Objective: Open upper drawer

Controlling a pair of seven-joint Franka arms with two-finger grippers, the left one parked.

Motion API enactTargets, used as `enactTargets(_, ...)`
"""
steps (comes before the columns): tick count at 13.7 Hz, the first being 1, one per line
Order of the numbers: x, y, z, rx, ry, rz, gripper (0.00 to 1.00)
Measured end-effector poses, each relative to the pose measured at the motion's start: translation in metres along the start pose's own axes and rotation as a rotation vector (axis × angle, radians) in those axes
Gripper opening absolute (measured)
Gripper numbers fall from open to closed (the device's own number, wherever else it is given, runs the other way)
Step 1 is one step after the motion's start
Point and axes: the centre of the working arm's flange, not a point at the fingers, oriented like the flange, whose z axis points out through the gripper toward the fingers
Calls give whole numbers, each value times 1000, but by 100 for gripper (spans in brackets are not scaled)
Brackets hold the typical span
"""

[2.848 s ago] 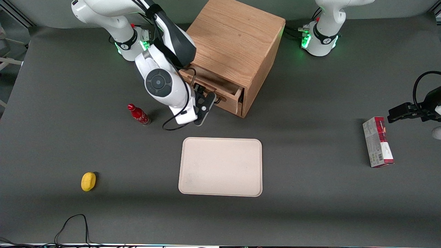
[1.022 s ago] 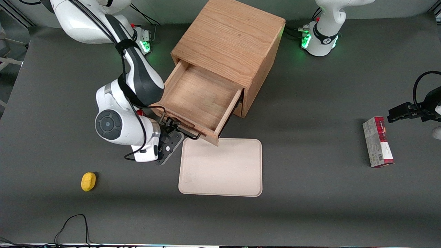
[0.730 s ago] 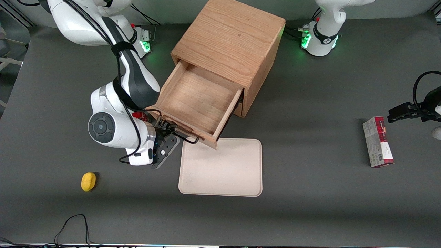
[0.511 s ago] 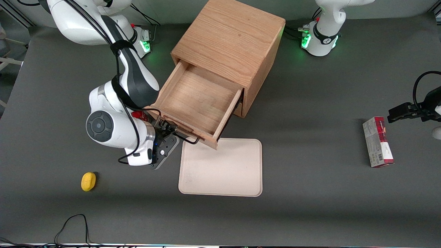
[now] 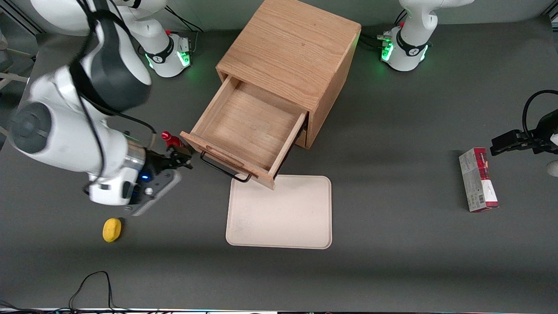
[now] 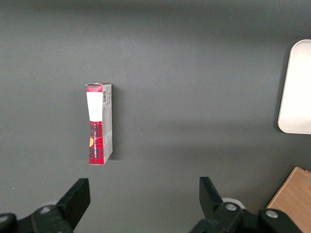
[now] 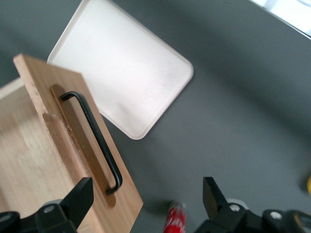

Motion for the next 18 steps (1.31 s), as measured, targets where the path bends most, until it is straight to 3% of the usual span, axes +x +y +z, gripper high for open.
enactTargets(2,-26,23,-31,-43,-30,164,100)
enactTargets(5,-61,67,-54,-138,-88,298,100)
enactTargets(7,-82,92,-62,-157,-99,365,100)
enactTargets(8,-92,105,-68,-162,-87,392,100)
enactTargets(11,-126,149,-86,-161,58,459,100)
enactTargets(12,-141,157,-87,-148,82,474,100)
enactTargets(16,-181,163,-82,-113,78,507,100)
enactTargets(18,-188,163,-78,-132,58,507,100)
